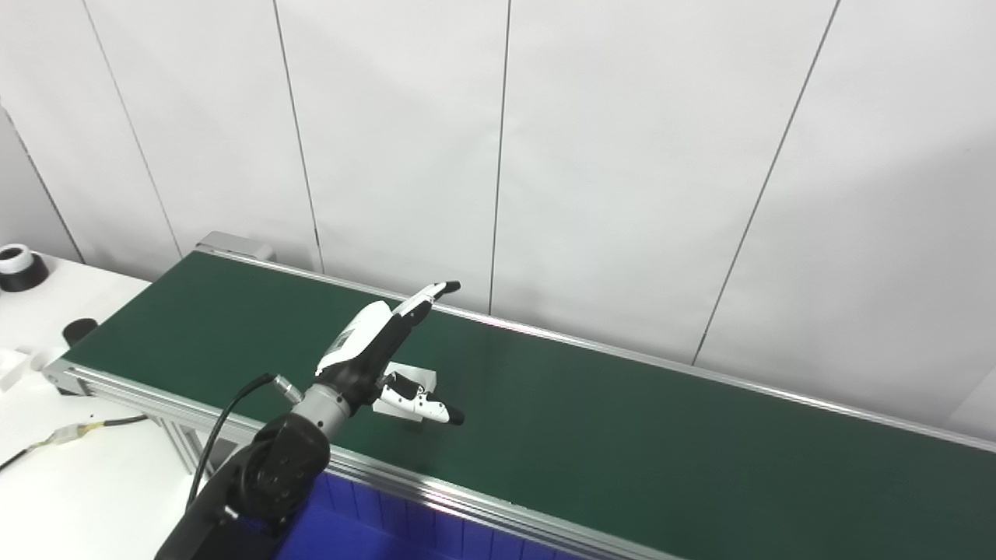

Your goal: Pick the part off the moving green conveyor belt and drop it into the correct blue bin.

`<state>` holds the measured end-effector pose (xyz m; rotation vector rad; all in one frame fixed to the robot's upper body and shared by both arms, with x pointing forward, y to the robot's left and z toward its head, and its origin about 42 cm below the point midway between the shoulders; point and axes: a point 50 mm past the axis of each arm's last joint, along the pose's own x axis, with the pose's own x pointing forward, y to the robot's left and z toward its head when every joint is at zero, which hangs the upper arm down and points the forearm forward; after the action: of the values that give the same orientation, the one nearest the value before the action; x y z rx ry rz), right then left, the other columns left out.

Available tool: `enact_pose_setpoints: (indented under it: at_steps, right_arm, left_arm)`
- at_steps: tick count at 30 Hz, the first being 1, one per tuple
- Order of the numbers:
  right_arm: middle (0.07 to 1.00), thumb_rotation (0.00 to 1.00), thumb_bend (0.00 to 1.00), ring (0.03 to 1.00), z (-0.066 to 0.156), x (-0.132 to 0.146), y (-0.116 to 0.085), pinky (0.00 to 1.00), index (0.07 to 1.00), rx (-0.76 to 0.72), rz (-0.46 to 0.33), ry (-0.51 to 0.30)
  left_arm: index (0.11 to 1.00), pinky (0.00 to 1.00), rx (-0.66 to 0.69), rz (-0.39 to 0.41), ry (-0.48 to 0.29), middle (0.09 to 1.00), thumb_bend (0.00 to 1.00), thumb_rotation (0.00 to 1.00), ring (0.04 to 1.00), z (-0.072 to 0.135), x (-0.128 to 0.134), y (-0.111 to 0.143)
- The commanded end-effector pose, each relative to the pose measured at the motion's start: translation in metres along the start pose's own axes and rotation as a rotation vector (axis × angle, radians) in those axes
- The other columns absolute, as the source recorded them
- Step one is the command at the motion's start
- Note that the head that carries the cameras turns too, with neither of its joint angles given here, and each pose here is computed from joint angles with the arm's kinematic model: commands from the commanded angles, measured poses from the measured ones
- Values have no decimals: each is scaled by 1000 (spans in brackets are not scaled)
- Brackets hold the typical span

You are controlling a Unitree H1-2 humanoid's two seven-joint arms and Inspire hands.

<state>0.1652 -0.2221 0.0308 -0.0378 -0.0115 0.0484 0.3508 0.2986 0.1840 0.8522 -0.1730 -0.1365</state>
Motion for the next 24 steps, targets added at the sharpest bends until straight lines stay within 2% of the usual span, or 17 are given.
enact_pose_setpoints:
  at_steps: [1, 4, 13, 18, 24]
  right_arm:
    - [864, 1000, 637, 852, 14, 3, 0, 881, 933, -7, 6, -101]
    - [862, 1000, 636, 849, 14, 3, 0, 872, 933, -6, 6, -101]
    - [863, 1000, 636, 847, 14, 3, 1, 879, 929, 1, 10, -105]
    - [862, 1000, 604, 846, 15, 4, 4, 872, 933, 4, 9, -108]
    - [868, 1000, 610, 852, 17, 2, 4, 873, 938, 6, 6, -112]
  left_arm:
    - [931, 954, 76, 25, -13, 969, 888, 56, 983, 5, 14, 19]
    - [928, 954, 139, -4, 7, 964, 896, 55, 981, 1, 20, 18]
    - [930, 977, 288, -88, 0, 967, 924, 62, 977, -2, 46, 3]
    - [938, 993, 327, -123, 10, 978, 918, 50, 990, 1, 59, -1]
    - [937, 995, 364, -140, 29, 974, 890, 45, 989, -2, 68, -15]
